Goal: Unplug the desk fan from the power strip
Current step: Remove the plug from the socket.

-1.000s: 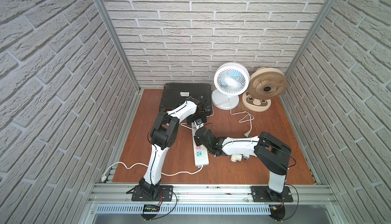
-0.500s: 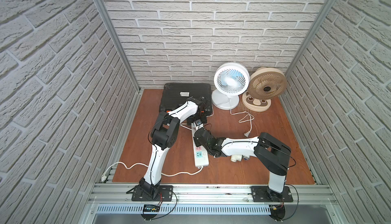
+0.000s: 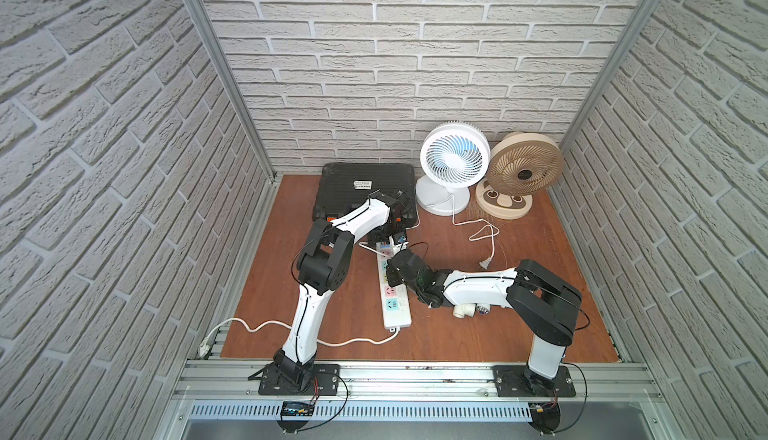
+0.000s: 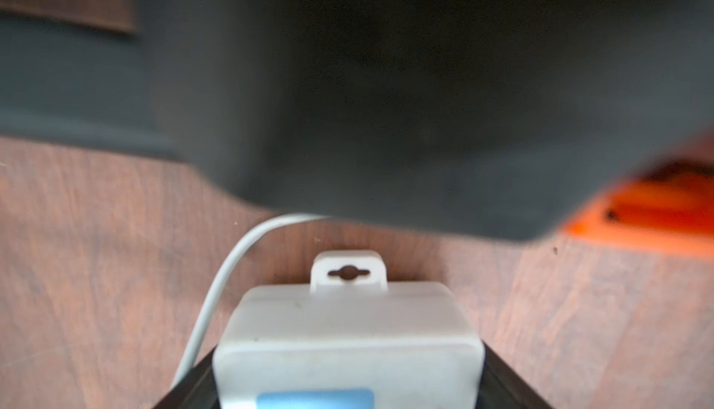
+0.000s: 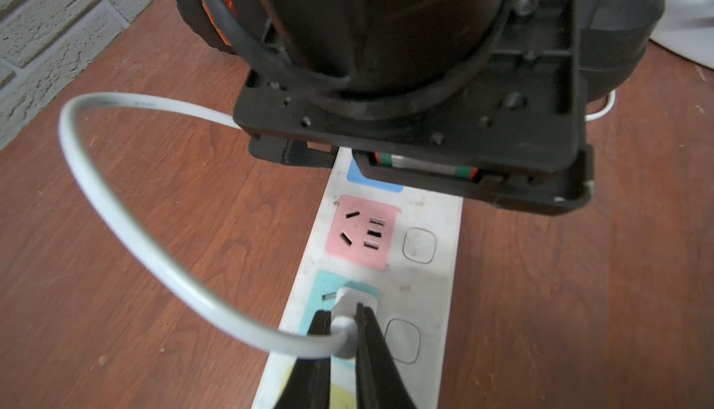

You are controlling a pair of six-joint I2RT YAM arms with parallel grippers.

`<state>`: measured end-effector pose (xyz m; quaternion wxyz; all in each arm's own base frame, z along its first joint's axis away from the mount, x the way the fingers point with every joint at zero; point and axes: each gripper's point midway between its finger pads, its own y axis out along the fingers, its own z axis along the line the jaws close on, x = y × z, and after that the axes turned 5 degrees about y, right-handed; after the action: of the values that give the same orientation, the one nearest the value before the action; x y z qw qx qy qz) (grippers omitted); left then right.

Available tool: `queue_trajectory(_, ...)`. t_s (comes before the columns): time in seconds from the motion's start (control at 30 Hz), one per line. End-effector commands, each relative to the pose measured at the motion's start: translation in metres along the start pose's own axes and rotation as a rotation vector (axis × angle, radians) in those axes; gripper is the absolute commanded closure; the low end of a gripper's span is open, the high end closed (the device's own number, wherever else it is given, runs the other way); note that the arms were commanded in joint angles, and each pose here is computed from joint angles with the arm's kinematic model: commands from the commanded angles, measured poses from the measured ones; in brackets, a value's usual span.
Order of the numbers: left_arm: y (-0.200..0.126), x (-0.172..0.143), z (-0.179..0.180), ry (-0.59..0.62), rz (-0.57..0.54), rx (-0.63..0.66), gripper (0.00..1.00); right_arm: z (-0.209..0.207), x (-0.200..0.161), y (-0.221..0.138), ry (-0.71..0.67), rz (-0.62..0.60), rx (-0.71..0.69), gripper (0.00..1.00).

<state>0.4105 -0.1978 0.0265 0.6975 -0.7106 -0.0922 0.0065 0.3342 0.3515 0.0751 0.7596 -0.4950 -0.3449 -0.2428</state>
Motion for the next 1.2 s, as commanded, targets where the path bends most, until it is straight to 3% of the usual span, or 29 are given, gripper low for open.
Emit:
queue_trajectory(0.0,0.034,-0.087,0.027,-0.016,0.367,0.117,1.00,0.001,-0.004,-0.006,-0.003,0.036,0.012,0.97)
queue_trajectory(0.47,0.034,-0.086,0.027,-0.014,0.366,0.113,1.00,0.024,-0.005,-0.005,-0.223,0.026,-0.099,0.97)
queue_trajectory(0.9,0.032,-0.085,0.025,-0.011,0.361,0.112,1.00,0.023,-0.003,-0.008,-0.218,0.006,-0.105,0.97)
queue_trajectory(1.17,0.031,-0.085,0.025,-0.011,0.360,0.113,1.00,0.012,-0.001,-0.012,-0.109,0.003,-0.067,0.98)
